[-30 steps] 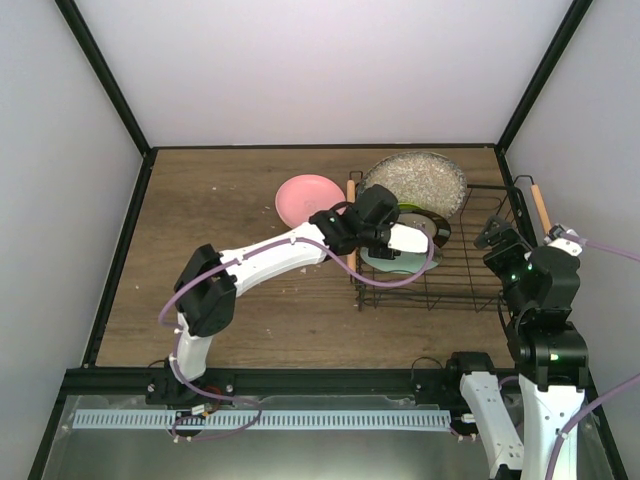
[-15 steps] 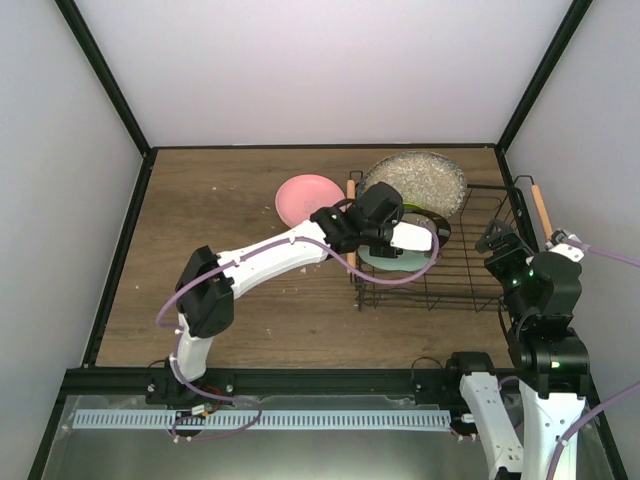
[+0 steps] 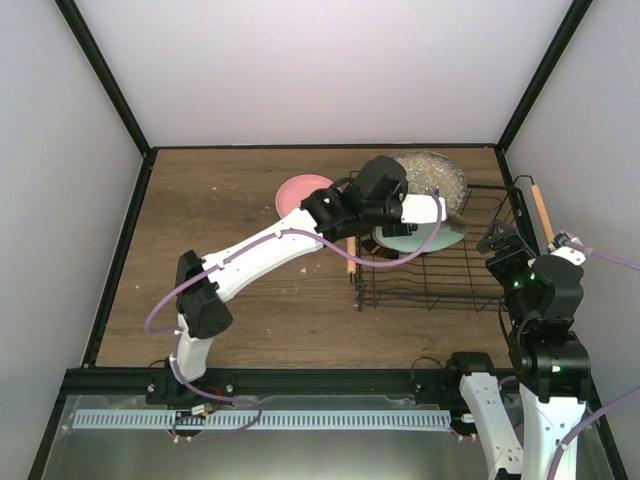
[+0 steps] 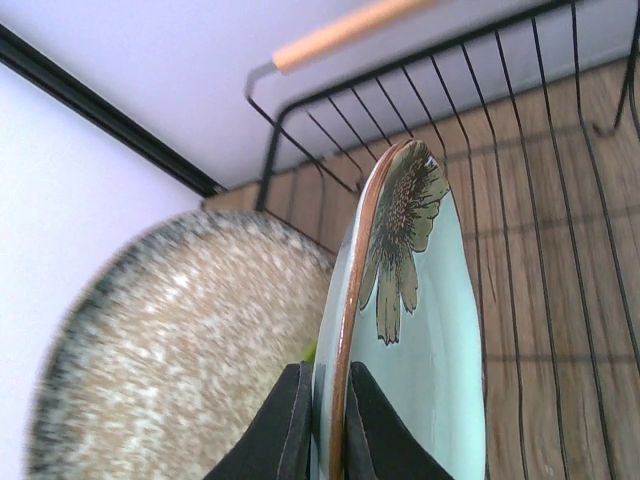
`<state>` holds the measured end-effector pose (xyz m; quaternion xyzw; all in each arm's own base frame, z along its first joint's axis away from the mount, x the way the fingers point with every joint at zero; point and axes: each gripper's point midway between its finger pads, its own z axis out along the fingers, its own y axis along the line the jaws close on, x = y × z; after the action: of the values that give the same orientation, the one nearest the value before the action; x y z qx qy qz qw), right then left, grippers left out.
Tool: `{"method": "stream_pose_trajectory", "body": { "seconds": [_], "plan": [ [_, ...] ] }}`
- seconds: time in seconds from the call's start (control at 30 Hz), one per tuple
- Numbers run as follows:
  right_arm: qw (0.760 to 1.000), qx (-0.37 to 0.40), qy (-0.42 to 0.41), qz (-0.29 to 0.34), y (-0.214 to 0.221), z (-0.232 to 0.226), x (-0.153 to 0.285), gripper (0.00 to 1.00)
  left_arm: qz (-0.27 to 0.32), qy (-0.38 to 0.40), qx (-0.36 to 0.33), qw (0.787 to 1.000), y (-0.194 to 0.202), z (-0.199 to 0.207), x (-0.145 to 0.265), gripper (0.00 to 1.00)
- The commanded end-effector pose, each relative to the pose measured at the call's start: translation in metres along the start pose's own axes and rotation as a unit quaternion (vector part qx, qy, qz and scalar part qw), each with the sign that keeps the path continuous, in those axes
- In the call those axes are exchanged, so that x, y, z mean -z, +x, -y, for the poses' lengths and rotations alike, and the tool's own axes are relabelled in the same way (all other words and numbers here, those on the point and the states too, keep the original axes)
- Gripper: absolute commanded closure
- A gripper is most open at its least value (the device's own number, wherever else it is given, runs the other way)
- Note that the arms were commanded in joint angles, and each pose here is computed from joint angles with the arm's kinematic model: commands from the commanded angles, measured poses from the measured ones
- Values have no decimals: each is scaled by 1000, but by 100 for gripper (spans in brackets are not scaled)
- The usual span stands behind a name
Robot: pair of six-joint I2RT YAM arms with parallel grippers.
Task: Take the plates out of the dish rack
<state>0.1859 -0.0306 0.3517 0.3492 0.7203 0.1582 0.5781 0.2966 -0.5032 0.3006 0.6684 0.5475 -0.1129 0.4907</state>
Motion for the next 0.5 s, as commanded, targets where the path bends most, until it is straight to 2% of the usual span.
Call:
{"method": "stream_pose_trajectory", "body": {
  "seconds": [0.0, 0.13, 0.27, 0.37, 0.47],
  "plan": [
    [1000, -15, -3, 11, -3, 1, 7, 0, 174, -104, 33, 979, -110, -78, 109, 96],
    [1000, -29, -10, -2, 6, 2, 2, 0, 237, -134, 65, 960, -133, -109, 174, 96],
    [999, -34, -12, -15, 14, 3, -6, 0, 292, -190, 140, 927, -128, -161, 249, 96],
    [999, -31, -12, -17, 16, 2, -11, 0, 298, -245, 224, 895, -87, -215, 294, 96],
    [999, -28, -14, -25, 19, 0, -19, 0, 265, -296, 317, 861, -10, -266, 323, 96]
  ]
}}
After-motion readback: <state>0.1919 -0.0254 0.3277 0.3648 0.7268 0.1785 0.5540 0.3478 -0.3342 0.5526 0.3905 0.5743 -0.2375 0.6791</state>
